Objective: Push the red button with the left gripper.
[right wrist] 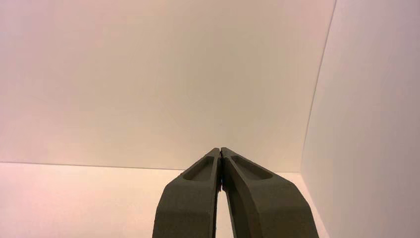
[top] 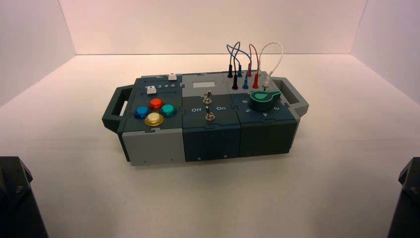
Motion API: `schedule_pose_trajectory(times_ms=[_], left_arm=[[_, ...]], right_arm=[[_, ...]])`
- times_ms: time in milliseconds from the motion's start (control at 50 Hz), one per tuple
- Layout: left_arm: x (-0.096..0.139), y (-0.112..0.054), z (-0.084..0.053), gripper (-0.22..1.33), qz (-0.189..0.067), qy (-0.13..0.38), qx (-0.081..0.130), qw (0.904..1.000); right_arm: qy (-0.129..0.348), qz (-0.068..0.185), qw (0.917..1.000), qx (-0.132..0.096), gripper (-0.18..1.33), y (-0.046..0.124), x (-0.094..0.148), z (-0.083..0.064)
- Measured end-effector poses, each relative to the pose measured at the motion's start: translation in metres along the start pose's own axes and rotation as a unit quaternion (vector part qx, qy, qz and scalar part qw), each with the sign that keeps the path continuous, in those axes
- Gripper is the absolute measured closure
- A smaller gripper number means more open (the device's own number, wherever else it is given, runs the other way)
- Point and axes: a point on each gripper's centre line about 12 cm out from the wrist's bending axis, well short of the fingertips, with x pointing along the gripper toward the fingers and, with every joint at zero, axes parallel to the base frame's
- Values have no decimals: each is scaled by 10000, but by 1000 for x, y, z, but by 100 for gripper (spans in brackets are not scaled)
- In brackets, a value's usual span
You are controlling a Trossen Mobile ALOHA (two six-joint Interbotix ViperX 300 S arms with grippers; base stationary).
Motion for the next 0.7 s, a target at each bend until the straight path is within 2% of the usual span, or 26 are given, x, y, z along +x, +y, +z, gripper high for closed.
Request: schedule_pose_trajectory(times_ms=[340,440,640,700], left_arm=[[1,0,-3,128,1,84,-15,10000],[4,-3,-5,128,-77,299,-19,9995],[16,-20,-15,128,-445,973,40,9942],[23,-30,-21,128,-656,1331,90,9889]], right_arm=[[54,-1,10000,15,130,0,2,-1],[161,-2,9999,46,129,0,2,-3],[422,11,9991,84,130,0,2,-5],[567,16,9984,76,130,1,3,-5]])
